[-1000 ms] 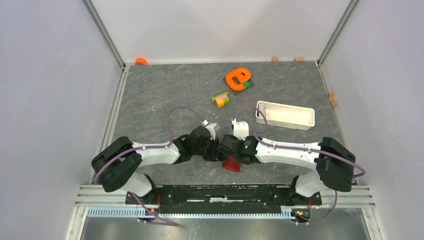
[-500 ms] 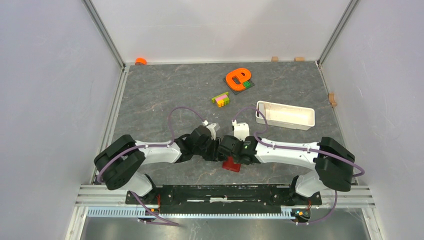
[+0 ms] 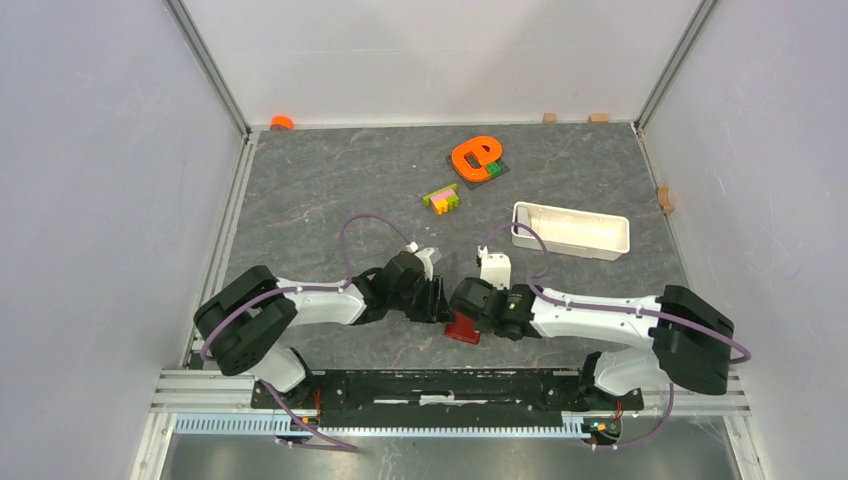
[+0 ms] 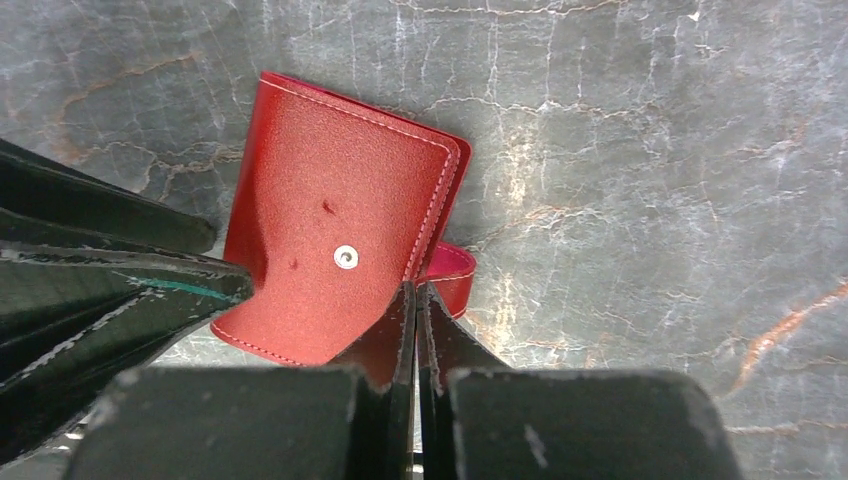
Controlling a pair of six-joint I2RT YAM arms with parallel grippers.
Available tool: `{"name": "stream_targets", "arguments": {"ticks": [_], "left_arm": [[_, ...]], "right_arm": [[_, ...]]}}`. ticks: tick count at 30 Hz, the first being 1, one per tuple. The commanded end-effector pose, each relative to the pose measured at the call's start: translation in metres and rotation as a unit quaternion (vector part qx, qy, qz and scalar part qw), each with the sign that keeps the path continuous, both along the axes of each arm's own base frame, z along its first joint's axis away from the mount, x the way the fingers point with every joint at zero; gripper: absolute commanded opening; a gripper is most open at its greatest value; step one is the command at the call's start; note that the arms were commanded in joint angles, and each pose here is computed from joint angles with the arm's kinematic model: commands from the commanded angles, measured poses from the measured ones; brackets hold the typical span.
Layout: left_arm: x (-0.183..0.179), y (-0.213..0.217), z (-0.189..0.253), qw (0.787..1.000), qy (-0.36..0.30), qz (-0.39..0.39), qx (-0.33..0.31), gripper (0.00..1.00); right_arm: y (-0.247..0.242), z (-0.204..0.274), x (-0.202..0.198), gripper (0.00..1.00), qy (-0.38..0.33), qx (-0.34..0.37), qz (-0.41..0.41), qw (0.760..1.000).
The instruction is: Put the credit cards into the card holder
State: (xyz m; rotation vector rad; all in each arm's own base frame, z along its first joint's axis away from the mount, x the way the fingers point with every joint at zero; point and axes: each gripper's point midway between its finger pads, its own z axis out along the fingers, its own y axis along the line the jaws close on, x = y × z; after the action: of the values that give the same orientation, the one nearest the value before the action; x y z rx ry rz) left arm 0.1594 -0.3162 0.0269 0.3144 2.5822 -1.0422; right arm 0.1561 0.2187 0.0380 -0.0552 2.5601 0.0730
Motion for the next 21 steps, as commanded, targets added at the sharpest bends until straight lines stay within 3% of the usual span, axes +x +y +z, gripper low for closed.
{"name": "stream_targets", "arguments": {"ticks": [1,11,21], "left_arm": [[0.007,-0.012,0.008,1.0,-0.015,-0.019,-0.018,0.45],[0.006,-0.011,-0.001,1.0,-0.01,-0.023,-0.005,0.43],[0.013,0.008,-0.019,0.998,-0.028,-0.012,0.061,0.37]], "right_arm": [[0.021,0.01,0.008,0.0,-0.024,0.074,-0.011,0.997],[0.025,0.019,0.017,0.0,-0.051,0.092,-0.018,0.994],[0.025,0.015,0.021,0.0,-0.061,0.083,-0.016,0.995]]}}
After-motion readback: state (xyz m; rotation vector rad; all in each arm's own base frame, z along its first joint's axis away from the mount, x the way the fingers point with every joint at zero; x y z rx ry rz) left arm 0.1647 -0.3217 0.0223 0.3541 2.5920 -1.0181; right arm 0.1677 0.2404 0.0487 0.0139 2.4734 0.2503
